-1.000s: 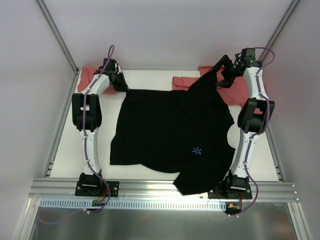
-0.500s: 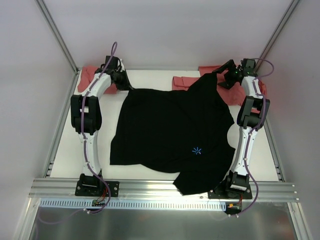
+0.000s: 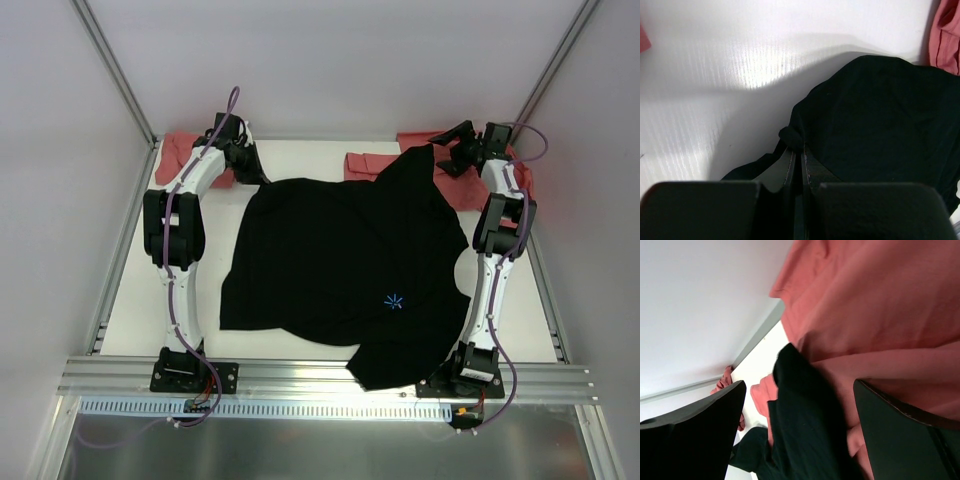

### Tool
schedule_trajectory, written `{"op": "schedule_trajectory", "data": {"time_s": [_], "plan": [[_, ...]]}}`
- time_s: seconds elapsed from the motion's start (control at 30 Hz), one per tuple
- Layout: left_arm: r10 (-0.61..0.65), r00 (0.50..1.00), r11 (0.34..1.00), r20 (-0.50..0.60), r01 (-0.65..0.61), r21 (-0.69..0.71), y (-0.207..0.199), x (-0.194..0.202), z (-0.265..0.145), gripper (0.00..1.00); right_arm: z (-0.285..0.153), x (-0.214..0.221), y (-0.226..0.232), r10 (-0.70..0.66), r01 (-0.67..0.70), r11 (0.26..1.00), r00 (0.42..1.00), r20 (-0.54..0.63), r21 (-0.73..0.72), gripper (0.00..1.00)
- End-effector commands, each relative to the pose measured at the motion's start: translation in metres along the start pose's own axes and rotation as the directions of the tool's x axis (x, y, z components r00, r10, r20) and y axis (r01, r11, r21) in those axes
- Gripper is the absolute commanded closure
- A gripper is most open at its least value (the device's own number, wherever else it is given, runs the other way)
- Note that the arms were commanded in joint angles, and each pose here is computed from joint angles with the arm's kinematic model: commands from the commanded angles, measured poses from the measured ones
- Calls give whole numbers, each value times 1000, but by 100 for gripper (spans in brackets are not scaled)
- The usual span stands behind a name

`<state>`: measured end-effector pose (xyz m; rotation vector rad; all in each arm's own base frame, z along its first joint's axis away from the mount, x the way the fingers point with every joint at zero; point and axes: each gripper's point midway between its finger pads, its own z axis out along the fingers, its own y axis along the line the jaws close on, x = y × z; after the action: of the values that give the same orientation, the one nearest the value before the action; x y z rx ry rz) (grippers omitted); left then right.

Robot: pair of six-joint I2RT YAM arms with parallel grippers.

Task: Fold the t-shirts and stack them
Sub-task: Grap the side of the flattened tshirt furthest away from the robot with both arms

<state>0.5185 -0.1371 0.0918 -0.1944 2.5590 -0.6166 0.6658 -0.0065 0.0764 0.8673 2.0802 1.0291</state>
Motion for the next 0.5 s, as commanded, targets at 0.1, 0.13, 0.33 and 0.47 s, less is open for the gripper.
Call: {"op": "schedule_trajectory", "data": {"time_s": [0.1,0.13,0.33,0.47], "plan": [[54,996,998,69,-55,11,-20,-21,-37,100,4,-15,13,10,-7,998,999,39,-69,8],[54,996,998,67,-55,12,-20,-21,-38,100,5,-14,14,10,-8,997,999,38,-72,8],[52,997,999,58,-53,8,-19,-18,-36,100,10,-12,22,16,-12,995,999,42,-98,18],[52,997,999,57,-53,10,-18,-19,-34,100,12,-11,26,24,-19,994,999,40,-110,21]]}}
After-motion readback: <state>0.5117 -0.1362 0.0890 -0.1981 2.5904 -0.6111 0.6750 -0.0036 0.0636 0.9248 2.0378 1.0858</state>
